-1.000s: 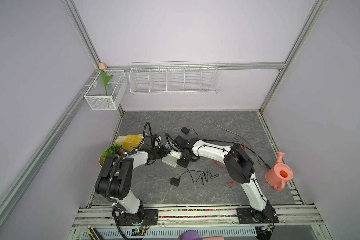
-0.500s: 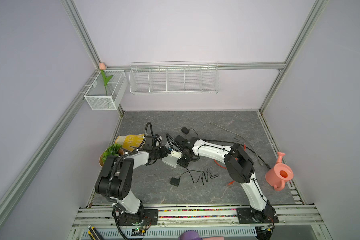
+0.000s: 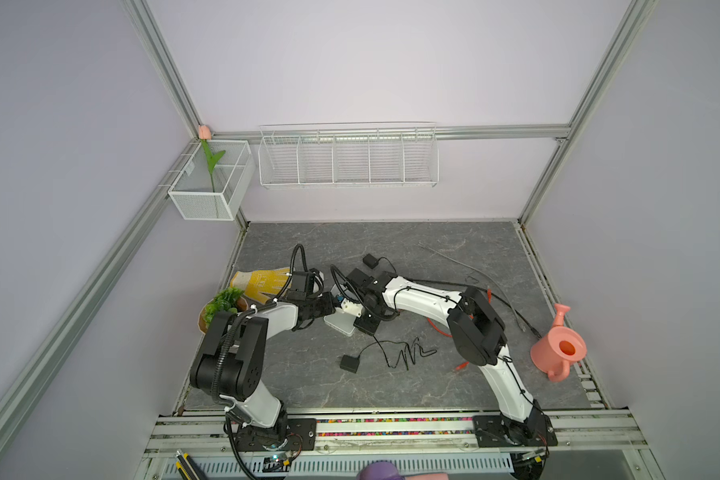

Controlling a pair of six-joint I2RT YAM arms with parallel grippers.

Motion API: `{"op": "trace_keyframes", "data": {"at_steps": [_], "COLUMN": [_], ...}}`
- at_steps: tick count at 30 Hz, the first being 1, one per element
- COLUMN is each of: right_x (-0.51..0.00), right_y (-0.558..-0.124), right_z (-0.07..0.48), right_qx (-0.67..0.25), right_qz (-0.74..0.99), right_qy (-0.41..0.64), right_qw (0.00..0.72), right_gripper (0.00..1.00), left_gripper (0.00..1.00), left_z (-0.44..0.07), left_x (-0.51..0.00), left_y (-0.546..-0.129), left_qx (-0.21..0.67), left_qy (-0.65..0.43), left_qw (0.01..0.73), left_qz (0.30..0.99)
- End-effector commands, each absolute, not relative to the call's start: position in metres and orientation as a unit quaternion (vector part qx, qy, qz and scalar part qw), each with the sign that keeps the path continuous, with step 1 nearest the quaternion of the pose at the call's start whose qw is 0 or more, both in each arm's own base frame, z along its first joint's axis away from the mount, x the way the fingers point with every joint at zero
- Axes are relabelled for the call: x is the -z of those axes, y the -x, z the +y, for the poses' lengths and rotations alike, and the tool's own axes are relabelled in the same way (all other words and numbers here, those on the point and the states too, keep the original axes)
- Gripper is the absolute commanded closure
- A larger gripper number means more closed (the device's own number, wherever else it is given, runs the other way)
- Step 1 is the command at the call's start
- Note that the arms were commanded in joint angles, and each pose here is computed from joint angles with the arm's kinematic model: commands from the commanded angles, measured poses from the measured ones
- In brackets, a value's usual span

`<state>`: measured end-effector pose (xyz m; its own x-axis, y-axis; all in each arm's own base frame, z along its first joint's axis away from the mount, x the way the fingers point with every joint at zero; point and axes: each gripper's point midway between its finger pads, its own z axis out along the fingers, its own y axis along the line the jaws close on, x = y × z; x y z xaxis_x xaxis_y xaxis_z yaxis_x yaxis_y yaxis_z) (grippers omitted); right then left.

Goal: Insert the plug into the switch port

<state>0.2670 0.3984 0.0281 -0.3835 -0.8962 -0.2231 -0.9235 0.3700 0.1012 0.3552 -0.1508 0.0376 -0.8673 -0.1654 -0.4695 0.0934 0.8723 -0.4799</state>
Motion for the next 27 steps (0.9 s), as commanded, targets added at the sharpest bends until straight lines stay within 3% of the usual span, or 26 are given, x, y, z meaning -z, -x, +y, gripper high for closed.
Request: {"op": "trace_keyframes", "data": {"at_steps": [1,27], "right_x": [-0.023,-0.020], "right_y": [-0.272,-0.284], "right_z": [0.422,0.429], "right_qx": [-0.131,-0.132], "right_qz": [0.818,0.824], "right_qy": [0.553,0.541], "right_qw": [0.088,0.102], "right_gripper": [0.94,0.93], "left_gripper": [0.70,0.74], "left_z": [-0.168,-0.164], "left_x": [-0.039,-0.034], "left_y": [-0.337,-0.334], "left_qx": [0.271,0.269], "left_qy": [-0.018,-0.003], "left_qw": [0.240,0.224], "left_qz": [0.932,0.937]}}
